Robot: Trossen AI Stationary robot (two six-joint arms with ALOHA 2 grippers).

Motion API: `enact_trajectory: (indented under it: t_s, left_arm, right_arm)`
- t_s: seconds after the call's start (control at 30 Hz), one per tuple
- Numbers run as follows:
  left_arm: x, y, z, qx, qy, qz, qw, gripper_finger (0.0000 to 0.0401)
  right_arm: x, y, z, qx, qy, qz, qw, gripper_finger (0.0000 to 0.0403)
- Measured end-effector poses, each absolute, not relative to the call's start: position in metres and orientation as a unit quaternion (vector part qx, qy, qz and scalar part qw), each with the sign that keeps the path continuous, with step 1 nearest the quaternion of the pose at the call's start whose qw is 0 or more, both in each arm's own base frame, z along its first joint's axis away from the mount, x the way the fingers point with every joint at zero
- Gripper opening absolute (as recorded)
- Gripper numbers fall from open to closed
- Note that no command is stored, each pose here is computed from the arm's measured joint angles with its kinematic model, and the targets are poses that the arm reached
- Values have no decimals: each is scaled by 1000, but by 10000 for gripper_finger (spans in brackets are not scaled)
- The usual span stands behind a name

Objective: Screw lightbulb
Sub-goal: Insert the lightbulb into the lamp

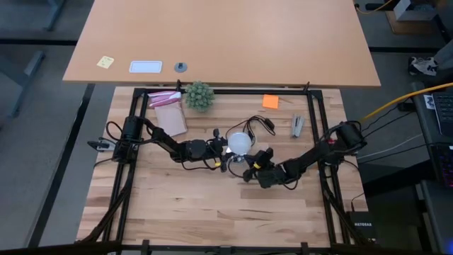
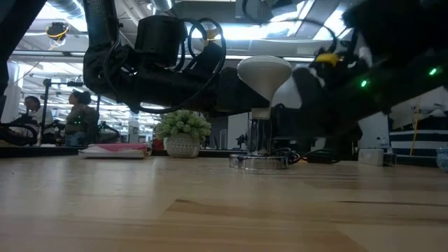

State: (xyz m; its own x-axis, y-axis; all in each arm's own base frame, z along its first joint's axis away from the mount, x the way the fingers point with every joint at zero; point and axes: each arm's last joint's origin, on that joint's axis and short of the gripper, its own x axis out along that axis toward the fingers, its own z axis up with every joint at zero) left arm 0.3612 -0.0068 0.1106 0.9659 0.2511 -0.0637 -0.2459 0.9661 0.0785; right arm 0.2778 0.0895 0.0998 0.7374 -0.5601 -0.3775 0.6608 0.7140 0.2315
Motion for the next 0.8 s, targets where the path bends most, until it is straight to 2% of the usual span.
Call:
enact_trajectory:
  t_s: [0.3, 0.8]
  left_arm:
    - [361, -7, 110, 35, 39, 127, 991, 159]
    - [361, -7, 110, 36, 39, 127, 990, 159]
  right_arm:
    - [280, 102, 97, 203, 161, -267, 928, 24]
    - [296, 95, 72, 194, 199, -273, 921, 24]
